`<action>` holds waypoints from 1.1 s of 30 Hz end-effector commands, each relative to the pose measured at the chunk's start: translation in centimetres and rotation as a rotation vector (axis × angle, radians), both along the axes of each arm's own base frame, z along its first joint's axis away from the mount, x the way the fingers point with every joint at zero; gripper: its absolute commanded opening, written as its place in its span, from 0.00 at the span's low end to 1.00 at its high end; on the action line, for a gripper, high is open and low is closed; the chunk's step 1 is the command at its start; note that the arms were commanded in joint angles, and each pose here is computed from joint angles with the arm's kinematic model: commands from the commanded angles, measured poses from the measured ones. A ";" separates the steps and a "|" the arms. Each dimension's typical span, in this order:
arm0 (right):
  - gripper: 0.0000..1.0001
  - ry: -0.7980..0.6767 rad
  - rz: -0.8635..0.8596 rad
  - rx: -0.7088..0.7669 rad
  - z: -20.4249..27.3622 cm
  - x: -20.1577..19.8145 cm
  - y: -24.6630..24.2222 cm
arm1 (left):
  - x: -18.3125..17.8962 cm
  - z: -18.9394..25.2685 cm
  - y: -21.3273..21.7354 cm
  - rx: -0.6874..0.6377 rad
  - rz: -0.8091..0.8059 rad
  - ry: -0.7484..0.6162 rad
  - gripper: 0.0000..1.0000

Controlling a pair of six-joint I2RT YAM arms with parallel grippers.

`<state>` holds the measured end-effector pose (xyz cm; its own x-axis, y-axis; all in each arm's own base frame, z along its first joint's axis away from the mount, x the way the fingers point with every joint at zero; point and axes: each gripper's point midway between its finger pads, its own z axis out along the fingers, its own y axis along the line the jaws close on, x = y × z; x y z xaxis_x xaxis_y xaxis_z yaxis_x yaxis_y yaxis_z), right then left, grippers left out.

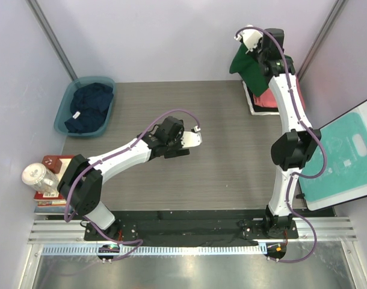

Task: Fold and stack the t-shirts
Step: Put the neatly folded tshirt into the corner of the board with the right arm

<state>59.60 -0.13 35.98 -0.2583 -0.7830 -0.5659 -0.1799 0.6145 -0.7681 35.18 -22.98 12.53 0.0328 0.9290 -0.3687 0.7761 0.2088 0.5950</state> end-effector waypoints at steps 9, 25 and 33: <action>0.01 -0.067 -0.038 -0.017 2.5 -0.8 -1.5 | 0.0 1.6 -0.2 -0.041 -0.016 -0.038 0.91; 0.01 0.030 -0.176 -0.043 -4.5 2.1 -9.5 | -0.4 1.6 0.3 -0.027 -0.009 -0.028 0.91; 0.01 0.083 -0.265 -0.084 -9.8 3.5 -14.8 | -0.8 1.7 0.8 -0.017 -0.002 -0.019 0.91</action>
<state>62.16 -12.18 24.69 -0.5000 -0.7264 -0.4715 -0.1859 0.6217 -0.7609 34.69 -22.62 12.56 0.0366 0.9306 -0.3642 0.7802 0.2011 0.5923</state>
